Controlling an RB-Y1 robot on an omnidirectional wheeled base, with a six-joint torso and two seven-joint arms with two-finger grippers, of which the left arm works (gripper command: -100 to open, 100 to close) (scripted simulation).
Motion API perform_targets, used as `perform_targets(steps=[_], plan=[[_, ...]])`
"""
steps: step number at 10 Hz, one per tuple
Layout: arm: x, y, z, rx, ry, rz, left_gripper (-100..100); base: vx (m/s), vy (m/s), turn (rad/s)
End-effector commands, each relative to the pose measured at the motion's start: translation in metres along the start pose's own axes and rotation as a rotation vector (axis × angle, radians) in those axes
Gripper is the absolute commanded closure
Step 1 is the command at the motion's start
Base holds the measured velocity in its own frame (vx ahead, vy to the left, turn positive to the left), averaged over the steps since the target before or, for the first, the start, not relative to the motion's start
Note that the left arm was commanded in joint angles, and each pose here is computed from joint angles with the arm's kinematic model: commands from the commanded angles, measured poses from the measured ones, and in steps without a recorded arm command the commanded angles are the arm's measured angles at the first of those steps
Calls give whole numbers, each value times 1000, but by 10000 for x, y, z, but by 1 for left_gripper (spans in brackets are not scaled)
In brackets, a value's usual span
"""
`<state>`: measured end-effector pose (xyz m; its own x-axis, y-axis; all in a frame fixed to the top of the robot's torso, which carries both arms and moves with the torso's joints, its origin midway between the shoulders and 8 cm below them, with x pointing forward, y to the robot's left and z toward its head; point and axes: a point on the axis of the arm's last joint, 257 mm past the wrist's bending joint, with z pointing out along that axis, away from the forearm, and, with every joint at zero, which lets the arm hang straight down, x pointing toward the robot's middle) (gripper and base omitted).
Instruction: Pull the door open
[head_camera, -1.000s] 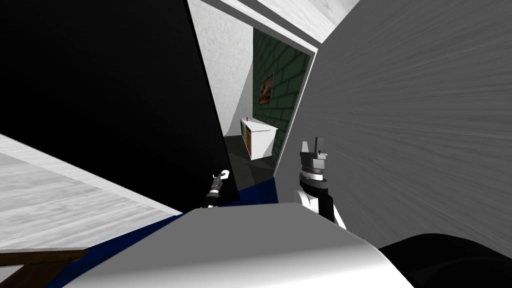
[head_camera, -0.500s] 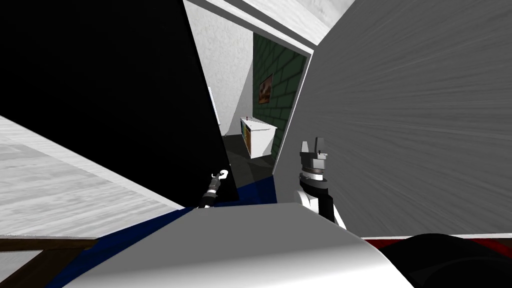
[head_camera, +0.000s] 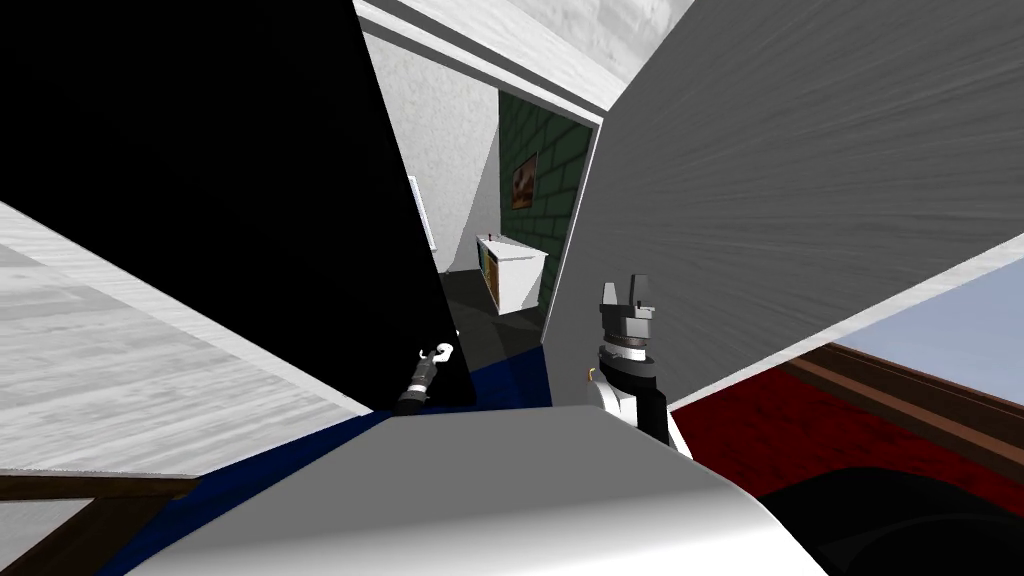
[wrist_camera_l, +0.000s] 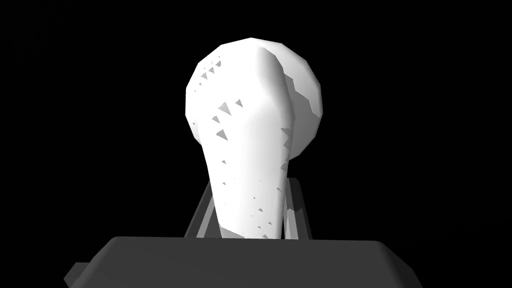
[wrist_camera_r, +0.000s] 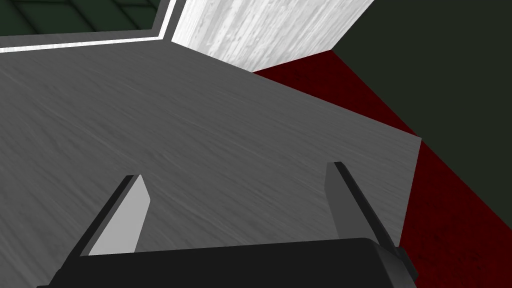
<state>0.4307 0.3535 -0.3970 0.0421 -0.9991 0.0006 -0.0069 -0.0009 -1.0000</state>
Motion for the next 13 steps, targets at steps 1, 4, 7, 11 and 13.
perform_targets(steps=[1,4,7,11,13], plan=[[-174,-26,-69,7,-8,2,100,-155,23,-197],[-305,-22,-162,7,-9,2,100,-107,17,-107],[-520,-25,-320,8,-8,1,100,-126,9,-188],[-698,-38,-456,7,-7,1,100,-54,-14,-109],[-807,-50,-543,7,-5,1,100,-23,-31,-124]])
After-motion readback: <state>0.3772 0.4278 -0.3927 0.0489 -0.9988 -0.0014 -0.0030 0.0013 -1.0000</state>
